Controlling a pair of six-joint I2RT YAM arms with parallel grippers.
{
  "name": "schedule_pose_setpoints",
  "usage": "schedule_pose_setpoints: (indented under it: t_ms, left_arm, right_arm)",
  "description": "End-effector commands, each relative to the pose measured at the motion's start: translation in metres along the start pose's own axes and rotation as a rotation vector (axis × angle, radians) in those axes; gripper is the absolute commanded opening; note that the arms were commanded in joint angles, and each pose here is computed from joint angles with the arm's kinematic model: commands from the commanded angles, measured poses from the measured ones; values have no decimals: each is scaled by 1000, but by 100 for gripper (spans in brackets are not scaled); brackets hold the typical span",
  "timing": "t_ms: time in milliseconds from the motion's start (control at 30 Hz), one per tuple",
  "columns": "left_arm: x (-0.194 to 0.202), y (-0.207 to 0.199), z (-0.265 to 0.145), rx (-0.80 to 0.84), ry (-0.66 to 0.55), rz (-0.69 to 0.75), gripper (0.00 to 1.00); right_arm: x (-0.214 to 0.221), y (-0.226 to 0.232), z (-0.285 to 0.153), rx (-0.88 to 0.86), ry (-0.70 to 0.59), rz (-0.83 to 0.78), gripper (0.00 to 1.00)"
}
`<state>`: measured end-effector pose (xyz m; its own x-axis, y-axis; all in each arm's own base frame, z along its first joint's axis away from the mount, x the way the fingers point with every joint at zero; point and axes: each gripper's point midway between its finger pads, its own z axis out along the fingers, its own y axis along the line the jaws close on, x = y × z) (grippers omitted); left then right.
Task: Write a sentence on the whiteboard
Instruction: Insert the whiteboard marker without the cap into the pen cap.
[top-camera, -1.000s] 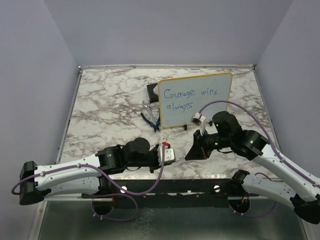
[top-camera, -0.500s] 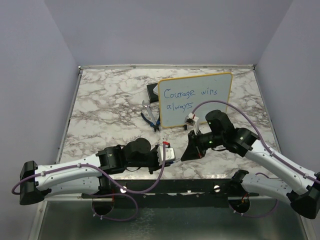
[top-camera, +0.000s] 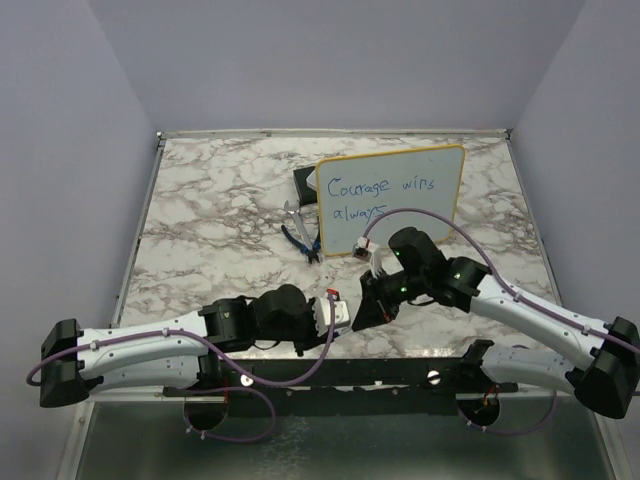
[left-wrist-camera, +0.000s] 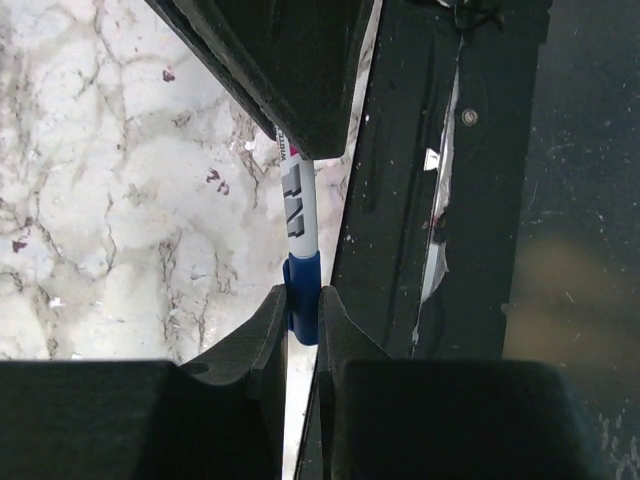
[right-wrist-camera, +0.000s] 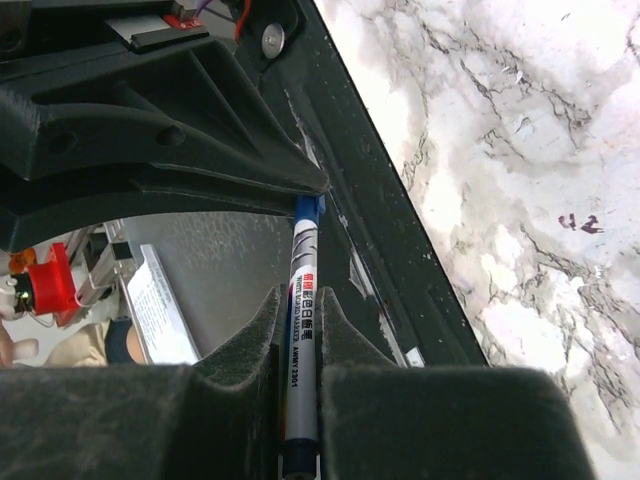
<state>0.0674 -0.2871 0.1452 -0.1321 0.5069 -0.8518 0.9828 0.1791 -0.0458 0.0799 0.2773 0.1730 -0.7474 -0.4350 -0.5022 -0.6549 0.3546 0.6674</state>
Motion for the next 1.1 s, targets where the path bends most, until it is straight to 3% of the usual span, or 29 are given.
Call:
schedule_pose_setpoints:
  t_ms: [0,367,833,1067]
  left_arm:
    - [-109,12,-17,-74,-416,40,0]
    - [-94,12,3,-63,-373,2,0]
    - [-77,16,28,-91,-415,-72,0]
    - [-76,21,25,-124,-407,-85,0]
  right_arm:
    - [12,18,22,-129,41,11,1]
    - [15,11,33,-69,66,42,1]
    - [33,-1,34,-12,145,59,1]
    - [30,-10,31,64,115,66,1]
